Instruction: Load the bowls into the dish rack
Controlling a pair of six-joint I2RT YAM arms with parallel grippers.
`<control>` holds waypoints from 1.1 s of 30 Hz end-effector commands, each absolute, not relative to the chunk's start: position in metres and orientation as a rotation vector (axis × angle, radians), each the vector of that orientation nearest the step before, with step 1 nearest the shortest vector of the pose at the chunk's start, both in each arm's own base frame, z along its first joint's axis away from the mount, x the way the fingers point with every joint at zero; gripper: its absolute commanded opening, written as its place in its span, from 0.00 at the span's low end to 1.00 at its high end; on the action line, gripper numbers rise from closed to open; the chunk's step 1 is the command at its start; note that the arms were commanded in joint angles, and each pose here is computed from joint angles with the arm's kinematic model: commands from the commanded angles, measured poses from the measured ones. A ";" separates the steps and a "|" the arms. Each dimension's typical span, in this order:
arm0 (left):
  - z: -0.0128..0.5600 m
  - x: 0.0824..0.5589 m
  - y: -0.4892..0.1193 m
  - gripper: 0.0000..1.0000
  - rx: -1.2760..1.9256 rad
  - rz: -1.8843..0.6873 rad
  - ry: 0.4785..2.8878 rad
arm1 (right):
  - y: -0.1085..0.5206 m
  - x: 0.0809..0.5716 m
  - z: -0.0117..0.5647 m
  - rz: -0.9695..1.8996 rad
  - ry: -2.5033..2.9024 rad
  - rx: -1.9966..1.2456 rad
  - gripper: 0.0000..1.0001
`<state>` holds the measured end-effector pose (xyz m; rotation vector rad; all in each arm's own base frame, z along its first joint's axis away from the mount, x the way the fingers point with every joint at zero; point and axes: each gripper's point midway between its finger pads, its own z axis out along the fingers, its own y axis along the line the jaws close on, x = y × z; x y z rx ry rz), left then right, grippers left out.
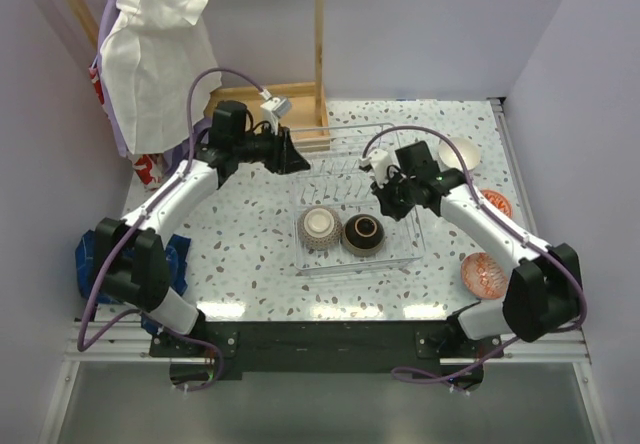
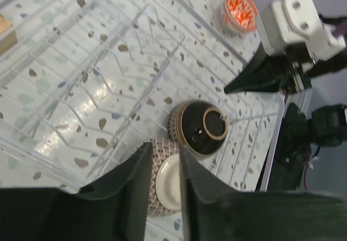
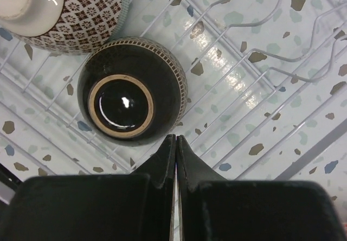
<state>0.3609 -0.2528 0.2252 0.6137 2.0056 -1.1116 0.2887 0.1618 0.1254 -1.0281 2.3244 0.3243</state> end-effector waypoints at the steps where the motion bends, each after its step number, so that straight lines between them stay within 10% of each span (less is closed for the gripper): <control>1: 0.196 0.319 -0.240 0.13 0.894 -1.089 2.057 | 0.176 0.322 0.129 0.305 2.247 -1.042 0.00; 4: 0.180 0.306 -0.241 0.00 1.021 -1.055 2.093 | 0.178 0.331 0.116 0.288 2.268 -1.052 0.00; 33: 0.079 0.236 -0.258 0.00 1.461 -1.004 2.309 | 0.201 0.262 0.071 0.354 2.337 -1.271 0.00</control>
